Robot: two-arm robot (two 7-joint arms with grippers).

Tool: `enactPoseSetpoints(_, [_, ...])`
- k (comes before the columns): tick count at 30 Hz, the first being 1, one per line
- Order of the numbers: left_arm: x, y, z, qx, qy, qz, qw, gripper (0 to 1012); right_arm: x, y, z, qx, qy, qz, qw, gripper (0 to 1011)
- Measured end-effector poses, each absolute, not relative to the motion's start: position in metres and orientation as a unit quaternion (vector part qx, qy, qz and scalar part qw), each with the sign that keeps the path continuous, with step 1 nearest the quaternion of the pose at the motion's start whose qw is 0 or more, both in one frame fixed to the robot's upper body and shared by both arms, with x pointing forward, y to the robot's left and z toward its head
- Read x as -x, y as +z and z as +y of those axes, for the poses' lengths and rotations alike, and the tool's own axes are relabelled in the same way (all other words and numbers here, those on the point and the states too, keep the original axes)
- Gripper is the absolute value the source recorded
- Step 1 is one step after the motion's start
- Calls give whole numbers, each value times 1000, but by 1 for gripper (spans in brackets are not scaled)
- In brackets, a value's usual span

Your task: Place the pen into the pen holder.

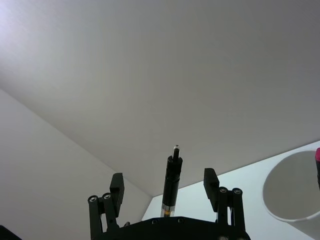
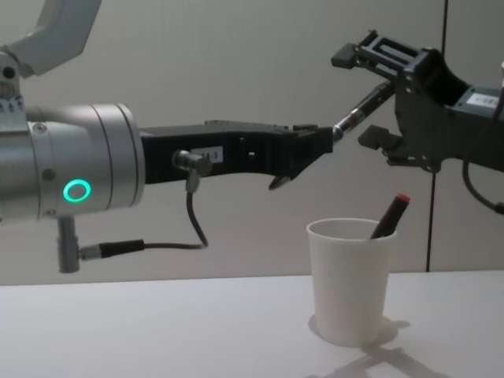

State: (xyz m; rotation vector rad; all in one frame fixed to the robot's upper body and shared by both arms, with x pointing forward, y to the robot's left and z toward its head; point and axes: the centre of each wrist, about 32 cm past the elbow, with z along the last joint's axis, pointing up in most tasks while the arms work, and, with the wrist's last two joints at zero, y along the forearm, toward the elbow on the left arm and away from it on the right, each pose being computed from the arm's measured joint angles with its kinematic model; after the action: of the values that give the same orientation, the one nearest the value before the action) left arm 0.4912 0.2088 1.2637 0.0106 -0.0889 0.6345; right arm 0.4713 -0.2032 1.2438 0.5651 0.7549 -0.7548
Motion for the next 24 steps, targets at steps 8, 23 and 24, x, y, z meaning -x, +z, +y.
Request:
enactPoseSetpoints(8, [-491,1264,209,-5,312,-44,949,115,-471,1244,-202,-268,-354,353,823,965])
enactPoseSetpoints(23, [-491,1264,209,-5,312,-44,949,116,-471,1245,-200,-271,-354,352,823,533])
enactPoseSetpoints(24, [-491,1264,209,-5,312,-44,949,116,-471,1245,-200,-271,-354,352,823,486])
